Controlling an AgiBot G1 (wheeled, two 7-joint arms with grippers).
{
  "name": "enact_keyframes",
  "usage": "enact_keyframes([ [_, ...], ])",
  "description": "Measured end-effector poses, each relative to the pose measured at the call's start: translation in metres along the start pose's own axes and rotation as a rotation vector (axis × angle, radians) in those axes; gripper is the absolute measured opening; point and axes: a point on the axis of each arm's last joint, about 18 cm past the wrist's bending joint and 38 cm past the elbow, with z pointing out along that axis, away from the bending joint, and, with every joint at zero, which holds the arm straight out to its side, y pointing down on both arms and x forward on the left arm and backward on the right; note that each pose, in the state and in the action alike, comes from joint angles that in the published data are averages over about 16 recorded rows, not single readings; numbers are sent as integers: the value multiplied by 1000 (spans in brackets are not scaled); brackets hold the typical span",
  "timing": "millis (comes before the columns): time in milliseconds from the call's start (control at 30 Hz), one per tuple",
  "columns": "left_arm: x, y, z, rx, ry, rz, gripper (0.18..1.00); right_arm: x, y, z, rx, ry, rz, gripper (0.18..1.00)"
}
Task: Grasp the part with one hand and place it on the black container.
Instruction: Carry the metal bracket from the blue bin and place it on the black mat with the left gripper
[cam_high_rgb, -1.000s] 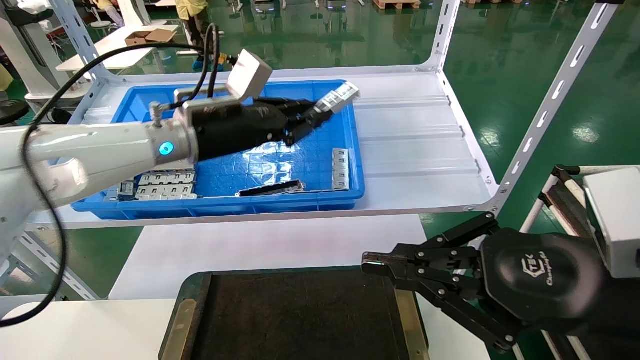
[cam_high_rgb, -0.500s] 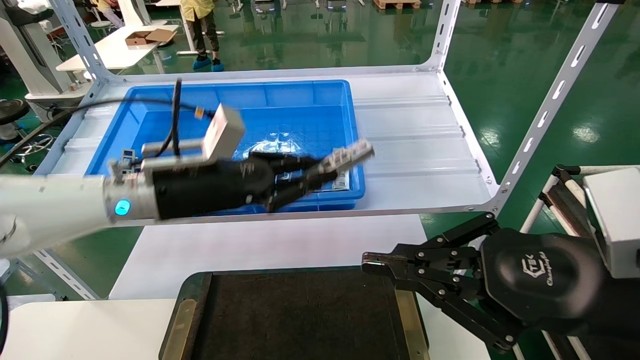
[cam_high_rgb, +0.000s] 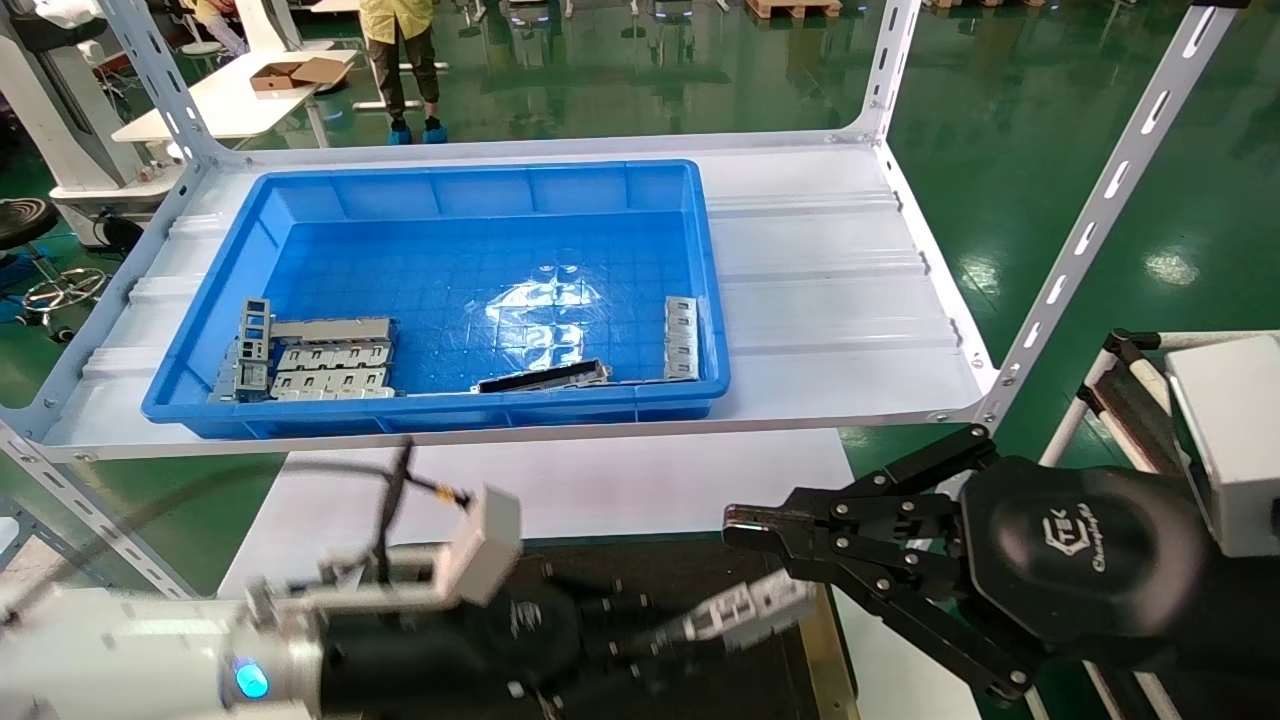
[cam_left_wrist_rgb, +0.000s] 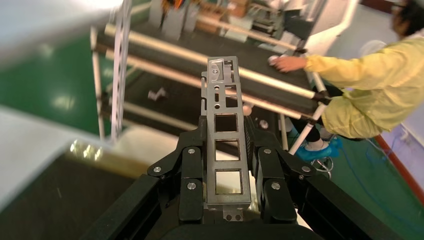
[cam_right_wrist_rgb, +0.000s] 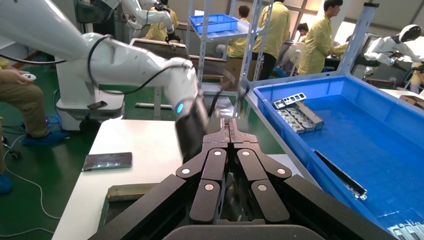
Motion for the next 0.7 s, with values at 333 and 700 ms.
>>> enact_keyframes([
  [333, 16, 80, 32, -45, -180, -202, 322, 0, 0, 0, 0, 0, 0, 191],
  [700, 3, 130, 65, 4, -520, -385, 322, 0, 0, 0, 0, 0, 0, 191],
])
